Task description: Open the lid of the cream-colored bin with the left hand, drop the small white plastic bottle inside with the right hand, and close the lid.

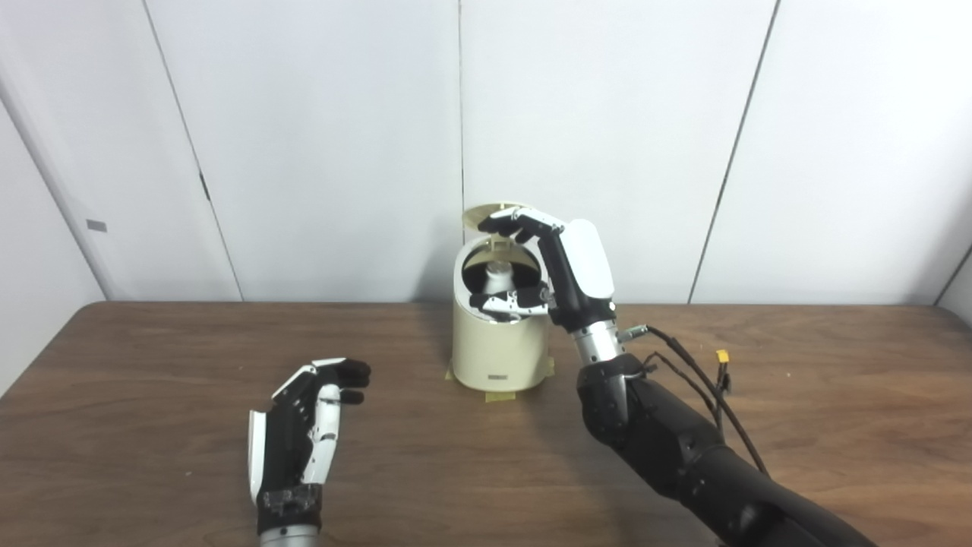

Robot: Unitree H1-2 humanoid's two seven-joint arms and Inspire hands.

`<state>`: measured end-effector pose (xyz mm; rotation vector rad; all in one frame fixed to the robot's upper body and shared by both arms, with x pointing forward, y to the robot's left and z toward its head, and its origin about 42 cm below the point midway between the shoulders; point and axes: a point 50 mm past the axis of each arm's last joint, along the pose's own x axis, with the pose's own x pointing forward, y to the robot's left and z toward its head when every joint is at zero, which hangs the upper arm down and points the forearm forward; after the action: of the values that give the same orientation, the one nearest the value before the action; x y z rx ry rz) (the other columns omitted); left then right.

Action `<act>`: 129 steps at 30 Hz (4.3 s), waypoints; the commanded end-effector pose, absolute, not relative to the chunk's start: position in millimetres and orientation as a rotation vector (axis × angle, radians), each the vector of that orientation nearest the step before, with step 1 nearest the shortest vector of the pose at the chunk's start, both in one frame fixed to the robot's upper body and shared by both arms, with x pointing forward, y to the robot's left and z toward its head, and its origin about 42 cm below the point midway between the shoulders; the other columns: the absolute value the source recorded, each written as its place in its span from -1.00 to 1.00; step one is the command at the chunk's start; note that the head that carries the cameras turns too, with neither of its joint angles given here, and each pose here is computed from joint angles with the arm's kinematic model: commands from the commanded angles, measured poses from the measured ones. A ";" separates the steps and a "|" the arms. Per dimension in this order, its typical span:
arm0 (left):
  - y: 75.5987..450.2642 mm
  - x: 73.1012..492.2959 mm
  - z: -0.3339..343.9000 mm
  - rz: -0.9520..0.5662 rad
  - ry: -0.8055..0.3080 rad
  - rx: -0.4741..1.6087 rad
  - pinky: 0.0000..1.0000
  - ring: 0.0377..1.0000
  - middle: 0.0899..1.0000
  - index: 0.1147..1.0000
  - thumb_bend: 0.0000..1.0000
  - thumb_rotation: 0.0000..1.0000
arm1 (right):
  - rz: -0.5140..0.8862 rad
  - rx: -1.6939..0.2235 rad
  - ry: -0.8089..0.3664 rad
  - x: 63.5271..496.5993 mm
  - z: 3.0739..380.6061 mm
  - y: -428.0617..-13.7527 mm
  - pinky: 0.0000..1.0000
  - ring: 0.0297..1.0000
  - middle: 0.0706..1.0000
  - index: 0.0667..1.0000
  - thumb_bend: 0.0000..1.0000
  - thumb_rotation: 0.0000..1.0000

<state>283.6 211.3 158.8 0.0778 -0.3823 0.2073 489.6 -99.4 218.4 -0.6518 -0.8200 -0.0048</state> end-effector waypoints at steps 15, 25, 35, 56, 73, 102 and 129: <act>210.0 293.4 174.8 0.193 -0.469 0.069 0.15 0.21 0.15 0.04 -0.73 0.35 | -0.076 -0.397 -0.834 480.9 245.8 -100.3 -0.53 -0.52 -0.10 -0.17 0.06 -1.00; 210.6 299.2 170.4 0.200 -0.470 0.072 0.13 0.21 0.15 0.04 -0.72 0.32 | -0.160 -0.266 -0.867 440.7 242.7 -138.7 -0.13 -0.02 -0.06 -0.14 0.03 -0.98; 212.3 304.4 165.9 0.189 -0.465 0.065 0.15 0.21 0.15 0.05 -0.72 0.34 | -0.087 -0.250 -0.672 386.8 219.9 -189.8 0.23 0.40 0.43 0.41 -0.09 0.33; 217.4 305.2 162.4 0.174 -0.444 0.071 0.16 0.23 0.17 0.05 -0.68 0.29 | -0.180 -0.122 -0.454 329.7 169.8 -224.8 0.12 0.26 0.27 0.26 -0.50 -0.37; 222.5 306.6 171.6 0.151 -0.450 0.087 0.25 0.32 0.26 0.20 -0.61 0.33 | -0.185 -0.097 -0.428 335.4 162.6 -216.4 0.11 0.24 0.25 0.25 -0.47 -0.60; 148.3 390.5 408.1 -0.016 -0.642 0.826 1.00 1.00 0.85 0.70 0.56 1.00 | -0.143 -0.121 -0.417 342.6 149.1 -202.0 0.13 0.28 0.28 0.26 -0.46 -0.45; 94.3 453.3 393.1 -0.113 -0.347 1.367 1.00 1.00 0.80 0.71 0.80 1.00 | -0.119 -0.111 -0.408 342.8 147.3 -191.1 0.17 0.30 0.28 0.24 -0.50 -0.64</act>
<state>452.0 99.7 359.0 1.3475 -0.2655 -0.1823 337.3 -197.3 136.7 -0.1304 -0.3535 -0.1411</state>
